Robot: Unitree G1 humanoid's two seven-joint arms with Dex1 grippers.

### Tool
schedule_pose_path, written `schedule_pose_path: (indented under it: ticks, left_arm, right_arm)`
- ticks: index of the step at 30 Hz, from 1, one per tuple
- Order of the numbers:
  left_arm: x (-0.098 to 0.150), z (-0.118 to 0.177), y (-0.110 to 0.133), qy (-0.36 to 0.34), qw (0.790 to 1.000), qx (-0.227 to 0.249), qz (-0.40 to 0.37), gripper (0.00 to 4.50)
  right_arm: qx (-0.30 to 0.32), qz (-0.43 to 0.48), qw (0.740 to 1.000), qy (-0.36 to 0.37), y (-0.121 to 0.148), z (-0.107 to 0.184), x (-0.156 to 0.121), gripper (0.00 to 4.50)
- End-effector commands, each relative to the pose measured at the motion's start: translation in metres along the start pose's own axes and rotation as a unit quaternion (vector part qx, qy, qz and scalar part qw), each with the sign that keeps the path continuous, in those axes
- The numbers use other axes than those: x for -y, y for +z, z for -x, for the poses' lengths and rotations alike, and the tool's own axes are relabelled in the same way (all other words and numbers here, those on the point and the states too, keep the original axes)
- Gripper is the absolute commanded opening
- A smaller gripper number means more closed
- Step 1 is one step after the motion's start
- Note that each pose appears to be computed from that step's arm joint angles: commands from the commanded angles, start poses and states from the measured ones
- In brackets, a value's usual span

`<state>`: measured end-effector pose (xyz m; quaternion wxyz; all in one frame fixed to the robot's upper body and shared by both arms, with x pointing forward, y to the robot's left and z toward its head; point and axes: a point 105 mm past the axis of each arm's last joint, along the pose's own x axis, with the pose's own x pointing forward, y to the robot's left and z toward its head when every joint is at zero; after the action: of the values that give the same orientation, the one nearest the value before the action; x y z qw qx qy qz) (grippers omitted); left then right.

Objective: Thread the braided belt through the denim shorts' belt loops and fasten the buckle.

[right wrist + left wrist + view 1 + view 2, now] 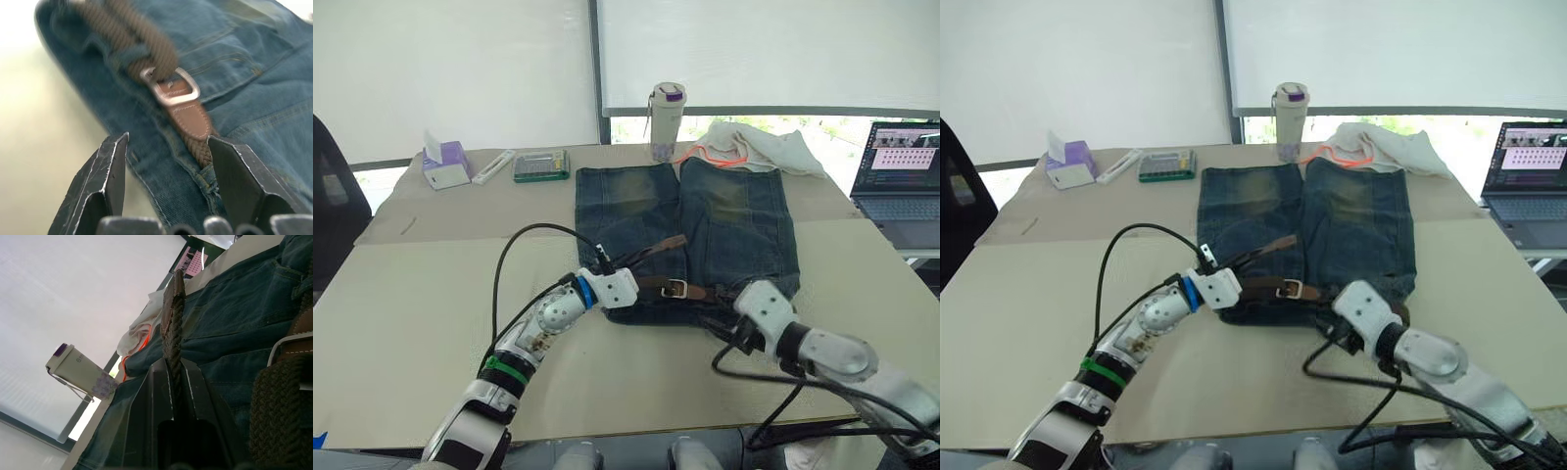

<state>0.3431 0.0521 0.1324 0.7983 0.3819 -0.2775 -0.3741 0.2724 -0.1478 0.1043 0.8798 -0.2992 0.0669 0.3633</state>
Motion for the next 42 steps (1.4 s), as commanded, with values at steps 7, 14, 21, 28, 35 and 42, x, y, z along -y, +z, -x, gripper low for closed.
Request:
schedule_pose_path:
  ticks: [7,14,21,28,35,42]
  left_arm:
    - [0.014,0.022,0.001,-0.066,0.997,0.031,-0.019,0.00]
    - [0.017,0.025,-0.007,-0.080,0.996,0.018,-0.036,0.00]
    - [0.015,0.022,-0.010,-0.065,0.997,0.007,-0.042,0.00]
    - [0.011,0.019,-0.009,-0.052,0.998,0.008,-0.042,0.00]
    - [0.005,0.017,-0.016,-0.031,0.999,-0.017,-0.032,0.00]
    - [-0.004,0.009,-0.019,-0.026,0.998,-0.048,-0.028,0.00]
  right_arm:
    - [-0.015,0.113,0.993,-0.023,-0.004,-0.014,0.010,2.86]
    - [-0.022,0.124,0.991,-0.037,-0.008,-0.018,0.013,2.86]
    - [-0.026,0.179,0.982,-0.054,-0.007,-0.031,0.014,2.86]
    - [-0.033,0.233,0.968,-0.085,-0.007,-0.033,0.022,2.86]
    - [-0.028,0.267,0.959,-0.091,-0.008,-0.034,0.019,1.71]
    - [0.003,0.299,0.944,-0.142,0.002,-0.032,0.025,0.02]
